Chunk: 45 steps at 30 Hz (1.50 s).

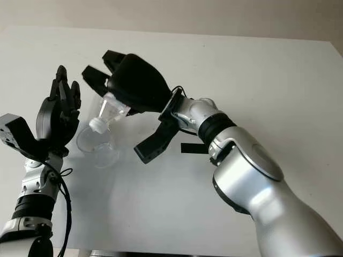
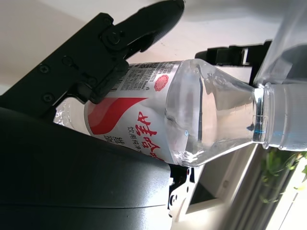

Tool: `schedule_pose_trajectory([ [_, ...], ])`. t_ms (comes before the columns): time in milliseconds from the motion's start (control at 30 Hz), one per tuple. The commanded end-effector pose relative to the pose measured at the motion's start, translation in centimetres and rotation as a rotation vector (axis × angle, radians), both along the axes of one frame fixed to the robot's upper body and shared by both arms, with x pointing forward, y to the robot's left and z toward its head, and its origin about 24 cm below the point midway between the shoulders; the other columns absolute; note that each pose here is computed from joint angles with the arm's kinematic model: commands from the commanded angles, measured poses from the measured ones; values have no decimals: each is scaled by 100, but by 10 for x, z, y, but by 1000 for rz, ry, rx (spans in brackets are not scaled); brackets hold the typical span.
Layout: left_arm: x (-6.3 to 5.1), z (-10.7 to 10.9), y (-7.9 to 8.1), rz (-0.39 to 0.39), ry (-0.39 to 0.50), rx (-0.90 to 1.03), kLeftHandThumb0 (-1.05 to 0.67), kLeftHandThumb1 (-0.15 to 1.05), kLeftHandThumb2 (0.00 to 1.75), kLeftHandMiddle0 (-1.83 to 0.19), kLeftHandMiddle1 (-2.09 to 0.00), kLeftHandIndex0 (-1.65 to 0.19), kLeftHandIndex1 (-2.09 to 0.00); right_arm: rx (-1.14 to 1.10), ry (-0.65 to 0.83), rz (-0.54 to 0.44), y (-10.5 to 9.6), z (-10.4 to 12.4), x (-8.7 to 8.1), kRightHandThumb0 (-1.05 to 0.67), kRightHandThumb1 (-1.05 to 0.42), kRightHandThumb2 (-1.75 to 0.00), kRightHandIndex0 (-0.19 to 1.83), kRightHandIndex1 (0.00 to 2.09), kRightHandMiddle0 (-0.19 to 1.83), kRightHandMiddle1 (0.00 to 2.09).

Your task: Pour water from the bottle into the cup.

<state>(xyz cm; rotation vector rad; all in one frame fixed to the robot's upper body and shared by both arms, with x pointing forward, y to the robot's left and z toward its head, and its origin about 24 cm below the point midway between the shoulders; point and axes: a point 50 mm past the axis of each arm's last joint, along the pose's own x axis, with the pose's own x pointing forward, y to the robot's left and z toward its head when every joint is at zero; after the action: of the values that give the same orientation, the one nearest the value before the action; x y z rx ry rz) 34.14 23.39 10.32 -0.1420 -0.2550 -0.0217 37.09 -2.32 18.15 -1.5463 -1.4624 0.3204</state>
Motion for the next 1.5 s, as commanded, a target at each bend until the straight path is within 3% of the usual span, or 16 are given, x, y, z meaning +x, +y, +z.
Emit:
schedule_pose_trajectory([
  [0,1,6,-3,-5,-28,1,-75,105,74,19,0,19,0,-9,-91,24,7,12,-1,-40,-104,-17,130,209,89,209],
  [100,1,5,-3,-6,-28,-3,-75,105,74,19,0,19,0,-36,-137,35,8,10,-2,-40,-105,-16,133,209,98,209],
  [267,0,4,-3,-5,-25,-11,-74,105,74,19,0,19,0,-96,-230,73,10,9,-4,-43,-105,-16,128,209,85,209],
  [433,0,3,-4,0,-23,-8,-75,105,74,19,0,19,0,-99,-237,90,13,11,-6,-47,-105,-18,123,209,79,209],
  [600,0,2,-4,-5,-22,-13,-75,105,73,19,0,19,0,-58,-218,100,14,12,-7,-44,-105,-19,133,209,90,209],
  [767,1,2,-3,-9,-22,-9,-76,105,73,19,0,19,0,-29,-199,114,15,12,-8,-44,-105,-23,135,209,78,209],
  [900,1,2,-4,-9,-21,-9,-77,105,72,19,0,19,0,0,-225,148,13,14,-10,-41,-105,-27,139,209,93,209],
  [1033,1,2,-4,-9,-24,-8,-76,105,72,19,0,19,0,138,-101,173,12,17,-12,-37,-105,-24,130,209,88,209],
  [1233,0,2,-3,-2,-21,-7,-77,105,72,19,0,19,0,414,102,160,-3,34,-8,-23,-95,-46,126,209,97,209],
  [1267,0,3,-3,-2,-21,-5,-77,105,72,19,0,19,0,452,130,147,-7,38,-6,-22,-91,-50,126,209,94,209],
  [1300,0,3,-3,-3,-22,-3,-76,105,72,19,0,19,0,475,149,139,-10,40,-6,-20,-86,-49,125,209,73,209],
  [1333,0,3,-3,-5,-23,-2,-76,105,73,19,0,19,0,516,189,130,-15,43,-4,-20,-85,-48,125,209,64,209],
  [1433,0,3,-3,-10,-25,-7,-75,105,74,19,0,19,0,650,381,111,-29,46,-1,-11,-76,-61,133,209,86,209],
  [1467,1,3,-3,-10,-25,-7,-74,105,74,19,0,19,0,710,483,112,-34,45,0,-14,-81,-58,132,209,89,209],
])
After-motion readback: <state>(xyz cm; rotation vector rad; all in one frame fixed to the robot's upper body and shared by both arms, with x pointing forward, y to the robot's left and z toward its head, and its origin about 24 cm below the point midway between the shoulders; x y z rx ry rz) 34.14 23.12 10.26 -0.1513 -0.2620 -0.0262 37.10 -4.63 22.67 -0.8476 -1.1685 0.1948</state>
